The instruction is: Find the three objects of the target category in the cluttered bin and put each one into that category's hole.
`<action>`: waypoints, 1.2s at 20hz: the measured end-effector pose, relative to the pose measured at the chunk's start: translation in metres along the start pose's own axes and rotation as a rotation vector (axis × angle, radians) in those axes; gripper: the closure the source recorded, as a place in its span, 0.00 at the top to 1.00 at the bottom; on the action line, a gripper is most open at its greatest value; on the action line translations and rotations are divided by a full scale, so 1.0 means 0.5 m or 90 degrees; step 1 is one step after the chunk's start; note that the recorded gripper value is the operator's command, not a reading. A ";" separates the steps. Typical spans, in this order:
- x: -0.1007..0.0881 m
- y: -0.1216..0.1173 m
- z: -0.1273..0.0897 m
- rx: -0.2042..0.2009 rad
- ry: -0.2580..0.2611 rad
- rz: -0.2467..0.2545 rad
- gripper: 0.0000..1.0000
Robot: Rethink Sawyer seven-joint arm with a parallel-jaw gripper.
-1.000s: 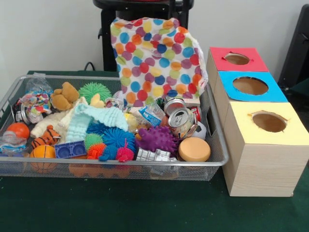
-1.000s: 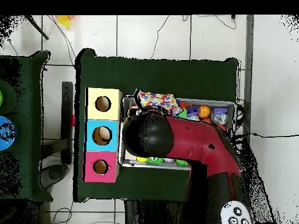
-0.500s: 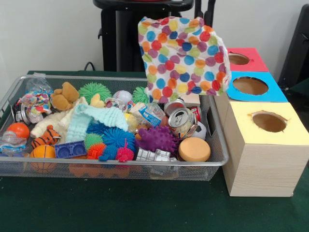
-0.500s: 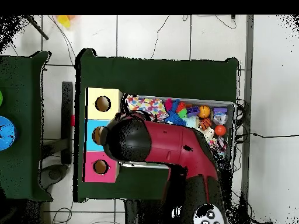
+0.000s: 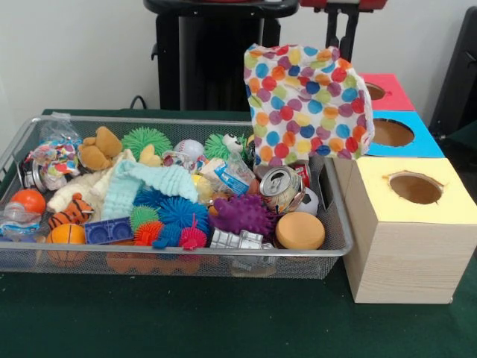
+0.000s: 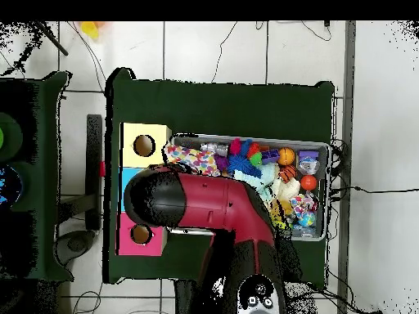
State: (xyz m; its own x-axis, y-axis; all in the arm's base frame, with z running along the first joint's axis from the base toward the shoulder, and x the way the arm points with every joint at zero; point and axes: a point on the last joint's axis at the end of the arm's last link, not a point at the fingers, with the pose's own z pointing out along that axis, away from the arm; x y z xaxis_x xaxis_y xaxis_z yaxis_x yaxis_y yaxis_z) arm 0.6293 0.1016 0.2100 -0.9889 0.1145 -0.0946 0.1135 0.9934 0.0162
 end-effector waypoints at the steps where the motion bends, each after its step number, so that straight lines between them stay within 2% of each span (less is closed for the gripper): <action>1: 0.002 0.003 0.003 0.001 0.002 0.002 0.00; 7: 0.042 0.065 0.044 0.013 0.028 0.038 0.00; 16: 0.080 0.150 0.060 0.030 0.032 0.070 0.00; 20: 0.080 0.165 0.070 0.034 0.031 0.084 0.00; 24: 0.056 0.168 0.084 0.036 0.025 0.084 0.00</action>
State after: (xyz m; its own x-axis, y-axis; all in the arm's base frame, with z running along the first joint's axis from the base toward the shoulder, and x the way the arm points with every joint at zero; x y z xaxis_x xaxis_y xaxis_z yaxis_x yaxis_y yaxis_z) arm 0.6153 0.1882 0.1667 -0.9680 0.2445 -0.0569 0.2465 0.9687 -0.0309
